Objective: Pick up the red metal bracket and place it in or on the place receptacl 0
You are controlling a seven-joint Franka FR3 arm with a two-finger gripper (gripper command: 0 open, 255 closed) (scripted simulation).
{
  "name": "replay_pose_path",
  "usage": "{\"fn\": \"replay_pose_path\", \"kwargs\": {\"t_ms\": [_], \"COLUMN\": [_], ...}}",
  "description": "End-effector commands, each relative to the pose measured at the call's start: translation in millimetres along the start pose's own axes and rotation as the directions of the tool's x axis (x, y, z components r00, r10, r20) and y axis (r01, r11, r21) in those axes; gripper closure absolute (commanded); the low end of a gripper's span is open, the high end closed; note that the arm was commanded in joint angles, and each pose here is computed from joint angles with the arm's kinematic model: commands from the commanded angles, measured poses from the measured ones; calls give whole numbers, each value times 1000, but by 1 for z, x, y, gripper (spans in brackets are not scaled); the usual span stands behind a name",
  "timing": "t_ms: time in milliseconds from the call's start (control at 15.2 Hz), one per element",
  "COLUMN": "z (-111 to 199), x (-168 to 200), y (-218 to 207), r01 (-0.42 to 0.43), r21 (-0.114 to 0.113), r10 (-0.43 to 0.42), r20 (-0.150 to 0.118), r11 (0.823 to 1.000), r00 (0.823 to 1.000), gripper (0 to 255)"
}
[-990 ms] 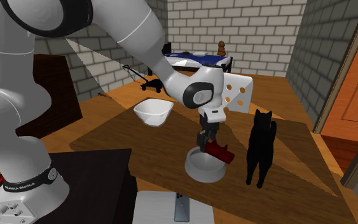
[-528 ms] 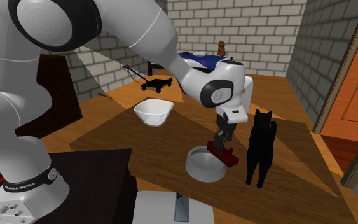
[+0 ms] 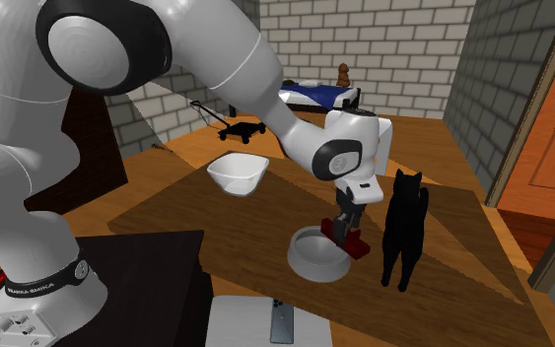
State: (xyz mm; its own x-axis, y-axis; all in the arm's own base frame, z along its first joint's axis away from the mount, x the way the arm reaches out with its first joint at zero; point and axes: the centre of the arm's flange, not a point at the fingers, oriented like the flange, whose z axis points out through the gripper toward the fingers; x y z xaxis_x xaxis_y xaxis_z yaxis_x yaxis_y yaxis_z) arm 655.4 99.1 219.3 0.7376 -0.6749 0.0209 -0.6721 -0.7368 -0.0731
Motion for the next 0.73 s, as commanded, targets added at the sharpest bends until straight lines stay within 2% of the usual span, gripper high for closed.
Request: {"fn": "replay_pose_path", "kwargs": {"t_ms": [0,264,330,660], "z": [2,2,2,1], "x": [0,0,0,0], "y": [0,0,0,1], "r01": [0,0,0,0], "r21": [0,0,0,0], "r10": [0,0,0,0], "r20": [0,0,0,0], "r11": [1000,1000,1000,1000], "r00": [1000,1000,1000,1000], "gripper": [0,0,255,255]}}
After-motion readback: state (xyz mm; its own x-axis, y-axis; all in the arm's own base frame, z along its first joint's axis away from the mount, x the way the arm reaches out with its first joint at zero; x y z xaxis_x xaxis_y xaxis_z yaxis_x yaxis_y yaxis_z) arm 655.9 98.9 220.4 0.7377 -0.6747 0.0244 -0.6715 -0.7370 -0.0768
